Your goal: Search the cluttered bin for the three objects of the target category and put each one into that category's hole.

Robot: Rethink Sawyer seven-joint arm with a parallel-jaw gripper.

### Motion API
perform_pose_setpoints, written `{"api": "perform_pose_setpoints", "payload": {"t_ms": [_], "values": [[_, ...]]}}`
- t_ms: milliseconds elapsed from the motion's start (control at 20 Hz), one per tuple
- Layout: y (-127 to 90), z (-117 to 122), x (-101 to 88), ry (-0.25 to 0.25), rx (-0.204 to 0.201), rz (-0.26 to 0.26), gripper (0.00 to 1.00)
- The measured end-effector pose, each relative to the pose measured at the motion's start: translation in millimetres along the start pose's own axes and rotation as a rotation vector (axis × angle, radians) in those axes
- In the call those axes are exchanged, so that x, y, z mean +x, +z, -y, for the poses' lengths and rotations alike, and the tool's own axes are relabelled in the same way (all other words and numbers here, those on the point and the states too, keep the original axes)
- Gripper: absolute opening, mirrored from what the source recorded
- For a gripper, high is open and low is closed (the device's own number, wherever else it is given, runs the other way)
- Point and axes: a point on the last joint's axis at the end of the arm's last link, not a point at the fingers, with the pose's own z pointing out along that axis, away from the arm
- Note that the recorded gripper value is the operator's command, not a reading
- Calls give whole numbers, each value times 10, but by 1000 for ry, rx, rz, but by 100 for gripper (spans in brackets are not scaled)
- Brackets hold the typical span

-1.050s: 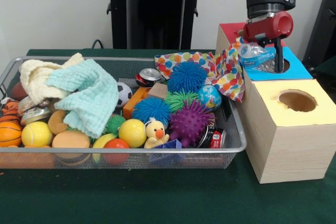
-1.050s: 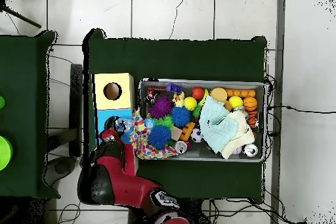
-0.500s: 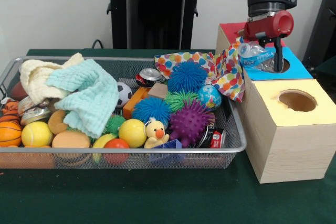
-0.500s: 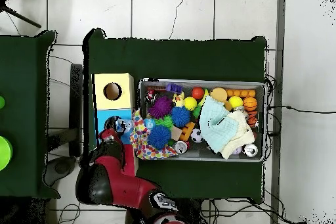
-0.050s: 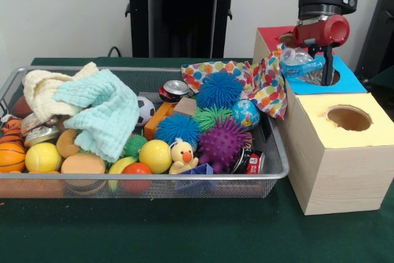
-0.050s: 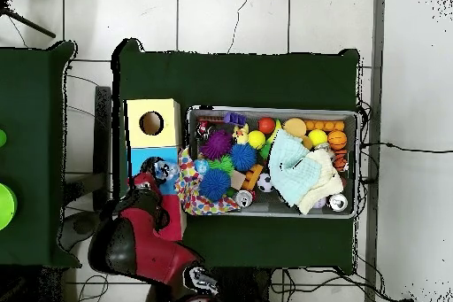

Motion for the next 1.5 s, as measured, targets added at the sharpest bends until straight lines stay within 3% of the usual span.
{"api": "perform_pose_setpoints", "payload": {"t_ms": [150,650,1500], "values": [[2,-14,25,27,19,34,100],[10,-41,69,76,46,78,100],[34,-56,117,104,53,112,100]]}}
